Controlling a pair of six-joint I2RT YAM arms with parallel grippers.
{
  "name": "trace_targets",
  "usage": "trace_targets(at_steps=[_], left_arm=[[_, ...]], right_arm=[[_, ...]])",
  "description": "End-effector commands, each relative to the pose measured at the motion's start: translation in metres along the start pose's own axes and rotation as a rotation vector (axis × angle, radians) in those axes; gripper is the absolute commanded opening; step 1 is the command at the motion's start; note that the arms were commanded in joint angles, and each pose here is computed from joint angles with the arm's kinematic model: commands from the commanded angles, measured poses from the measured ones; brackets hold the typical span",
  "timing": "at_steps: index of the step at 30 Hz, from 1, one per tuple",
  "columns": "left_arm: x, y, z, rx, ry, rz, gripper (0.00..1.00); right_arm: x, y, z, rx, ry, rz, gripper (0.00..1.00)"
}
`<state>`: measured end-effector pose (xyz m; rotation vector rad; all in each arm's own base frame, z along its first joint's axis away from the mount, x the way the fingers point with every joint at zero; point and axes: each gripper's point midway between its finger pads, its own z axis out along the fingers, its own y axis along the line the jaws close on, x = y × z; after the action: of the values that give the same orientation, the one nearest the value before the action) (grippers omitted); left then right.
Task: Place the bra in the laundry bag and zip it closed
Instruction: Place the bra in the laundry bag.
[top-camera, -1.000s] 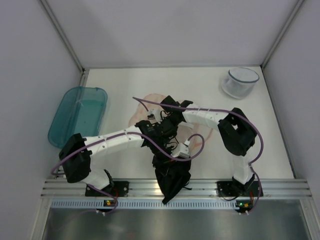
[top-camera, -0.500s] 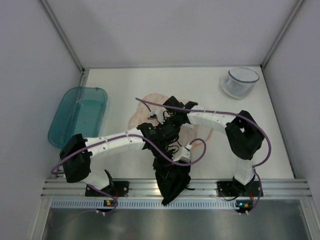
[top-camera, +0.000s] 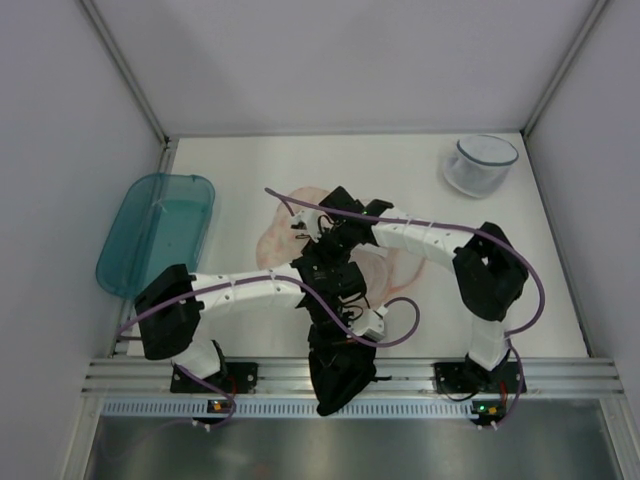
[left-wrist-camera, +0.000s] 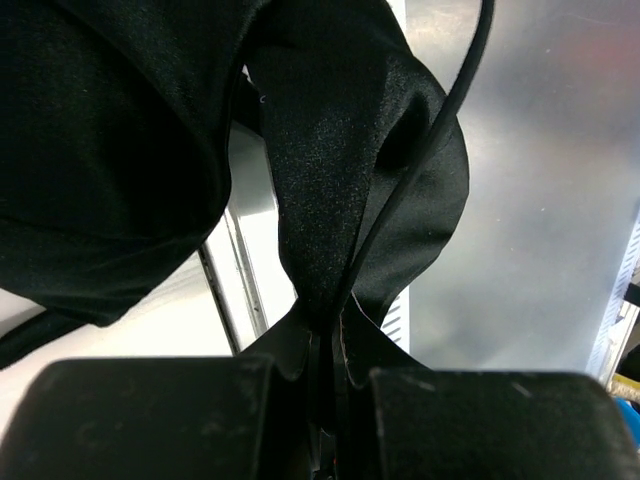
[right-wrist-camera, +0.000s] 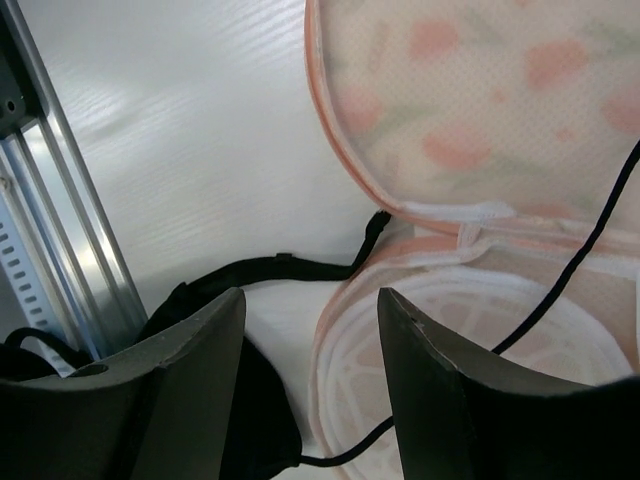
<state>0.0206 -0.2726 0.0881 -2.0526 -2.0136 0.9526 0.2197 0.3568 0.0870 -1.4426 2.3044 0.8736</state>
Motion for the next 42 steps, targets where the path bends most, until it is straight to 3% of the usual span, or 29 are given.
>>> trace_targets(at_steps=[1,18,36,39,42], left_arm=[[-0.001,0.000,0.000,0.001,0.005,0.009,0.00],[-0.003,0.001,0.002,0.008,0.010,0.009,0.00],[-0.003,0.001,0.005,0.020,0.016,-0.008,0.00],[-0.004,0.001,0.004,0.020,0.014,-0.004,0.00],[-0.003,0.002,0.004,0.014,0.017,-0.010,0.00]], right_arm=[[-0.030,0.001,0.009,0.031,-0.060,-0.080,0.56],[0.005,-0.025,0.047,0.158,0.071,-0.110,0.47],[0.008,-0.015,0.048,0.163,0.078,-0.156,0.32],[0.016,-0.017,0.056,0.161,0.105,-0.149,0.28],[0.019,-0.019,0.059,0.159,0.118,-0.149,0.15]])
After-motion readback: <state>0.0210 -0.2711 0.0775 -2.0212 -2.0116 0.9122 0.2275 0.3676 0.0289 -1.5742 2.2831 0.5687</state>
